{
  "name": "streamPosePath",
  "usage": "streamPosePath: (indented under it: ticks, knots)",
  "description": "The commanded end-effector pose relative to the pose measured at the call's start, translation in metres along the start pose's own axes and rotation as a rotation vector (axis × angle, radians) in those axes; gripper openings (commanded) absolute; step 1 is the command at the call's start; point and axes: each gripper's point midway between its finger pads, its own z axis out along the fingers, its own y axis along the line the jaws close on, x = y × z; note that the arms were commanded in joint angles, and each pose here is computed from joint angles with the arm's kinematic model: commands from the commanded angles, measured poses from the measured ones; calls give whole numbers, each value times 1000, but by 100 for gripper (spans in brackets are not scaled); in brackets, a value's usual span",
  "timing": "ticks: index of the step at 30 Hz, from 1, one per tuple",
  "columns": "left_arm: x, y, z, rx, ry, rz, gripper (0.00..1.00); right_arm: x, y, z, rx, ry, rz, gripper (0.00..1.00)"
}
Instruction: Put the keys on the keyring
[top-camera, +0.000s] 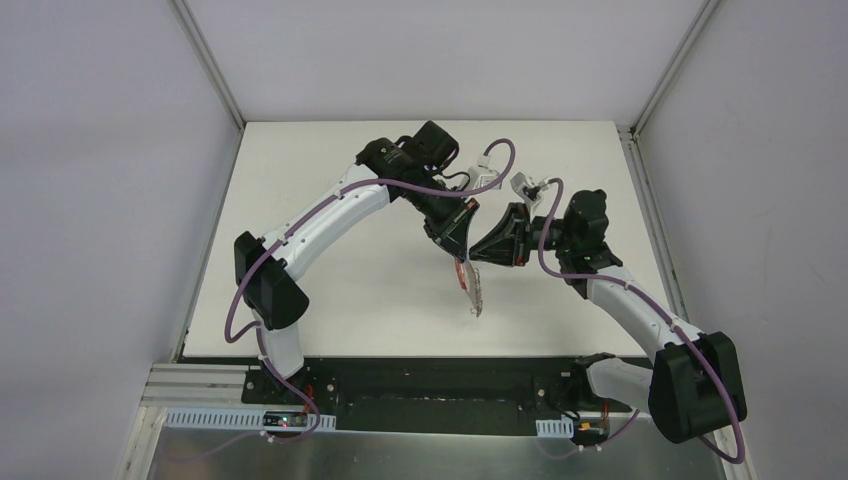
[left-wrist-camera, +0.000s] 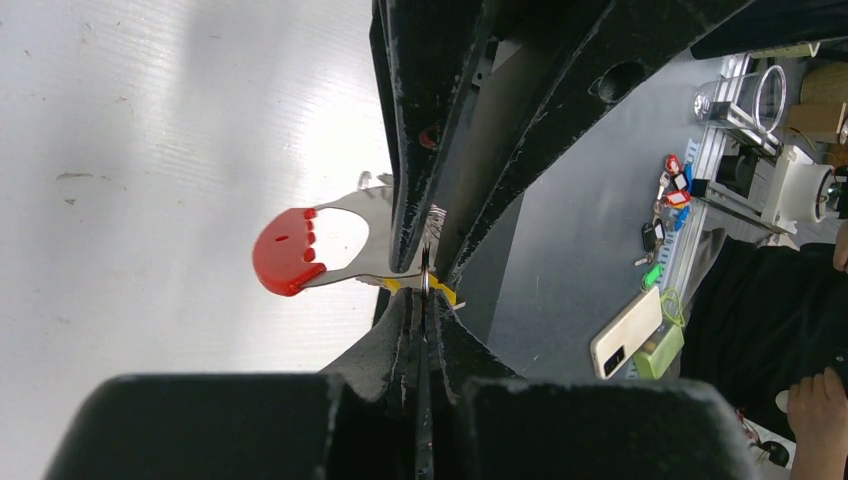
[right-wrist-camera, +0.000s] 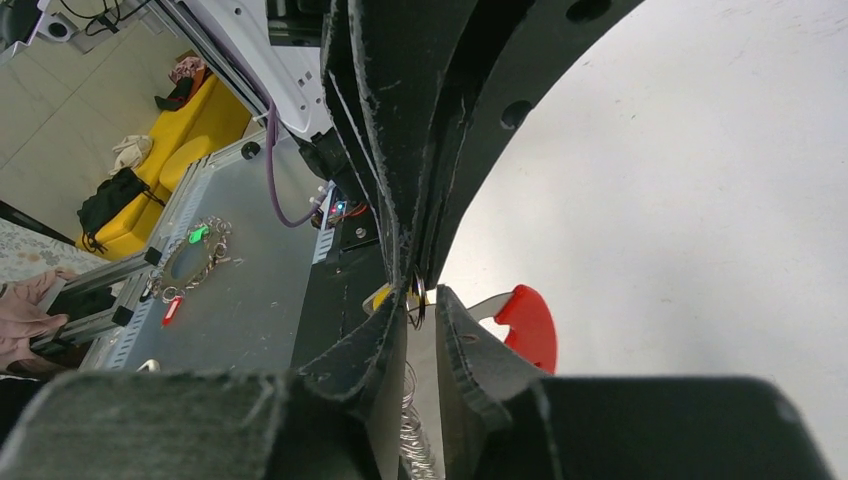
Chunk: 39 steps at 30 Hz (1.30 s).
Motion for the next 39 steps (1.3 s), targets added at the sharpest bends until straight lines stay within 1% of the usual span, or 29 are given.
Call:
streamPosePath:
  ticks: [1,4,5,24,26,30,33,36,39]
  knots:
    - [-5,-11,-4,30,-26,24,0,-17,9,3,-34,-7,-82,15]
    - [-5,-10,-4,27,-23,25,0,-19,8,2,-32,-9,-82,2]
    - [-4,-10,-4,26,-22,26,0,-20,8,2,-30,-11,-85,0]
    - [-5,-11,-8,11,-36,53,1,-25,3,-4,11,-32,-90,0]
    - [-6,-11,-9,8,-40,59,5,-27,4,-5,13,-35,-94,0]
    - [-7,-12,-15,-11,-48,89,18,-33,1,-8,40,-55,-88,0]
    - [-7,-16,-22,-18,-66,128,27,-40,0,-10,59,-82,-77,0]
    - [-9,-16,-28,-26,-99,163,39,-46,-1,-12,70,-115,-61,0]
    - [-12,-13,-31,-40,-140,193,45,-49,-2,-14,77,-138,-49,0]
